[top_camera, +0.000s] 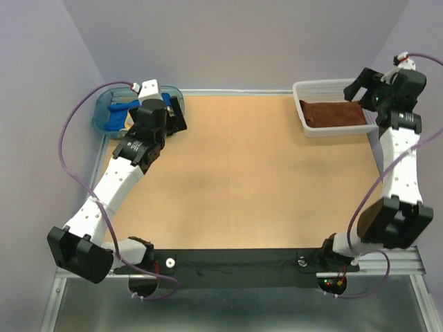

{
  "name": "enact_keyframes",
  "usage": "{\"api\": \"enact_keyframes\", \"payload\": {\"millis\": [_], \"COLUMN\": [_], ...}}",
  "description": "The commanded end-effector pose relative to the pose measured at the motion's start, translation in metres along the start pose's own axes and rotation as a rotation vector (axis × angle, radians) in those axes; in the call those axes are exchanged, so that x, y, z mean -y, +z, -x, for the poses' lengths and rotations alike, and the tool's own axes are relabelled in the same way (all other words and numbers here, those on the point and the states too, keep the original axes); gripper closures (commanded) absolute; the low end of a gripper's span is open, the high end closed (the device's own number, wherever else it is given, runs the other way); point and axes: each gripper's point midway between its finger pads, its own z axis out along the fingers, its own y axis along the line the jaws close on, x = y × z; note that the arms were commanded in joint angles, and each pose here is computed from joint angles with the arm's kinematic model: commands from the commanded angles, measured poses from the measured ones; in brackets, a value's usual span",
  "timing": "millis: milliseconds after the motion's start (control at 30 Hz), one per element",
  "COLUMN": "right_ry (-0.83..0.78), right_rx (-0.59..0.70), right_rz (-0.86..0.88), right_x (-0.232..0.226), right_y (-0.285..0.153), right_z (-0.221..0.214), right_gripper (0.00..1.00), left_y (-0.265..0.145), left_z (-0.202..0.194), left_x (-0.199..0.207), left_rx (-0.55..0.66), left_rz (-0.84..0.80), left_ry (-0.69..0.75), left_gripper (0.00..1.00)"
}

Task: Fold and stack the towels
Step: Grab crumpled towel

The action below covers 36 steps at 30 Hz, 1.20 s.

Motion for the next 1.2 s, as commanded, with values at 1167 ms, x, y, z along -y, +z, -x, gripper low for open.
{"api": "enact_keyframes", "payload": {"millis": [1167], "right_ry": [-0.073], "right_rx": [0.232], "right_rz": [0.136], "right_x": [-0.093], "right_y": [-0.106], "right_z": [-0.081], "right_gripper": [0.0], "left_y": [0.262], "left_z": [-0.098], "left_x": [-0.185], "left_rx": [-0.474], "left_rz": [0.5], "left_ry": [-0.19], "left_gripper": [0.2]}}
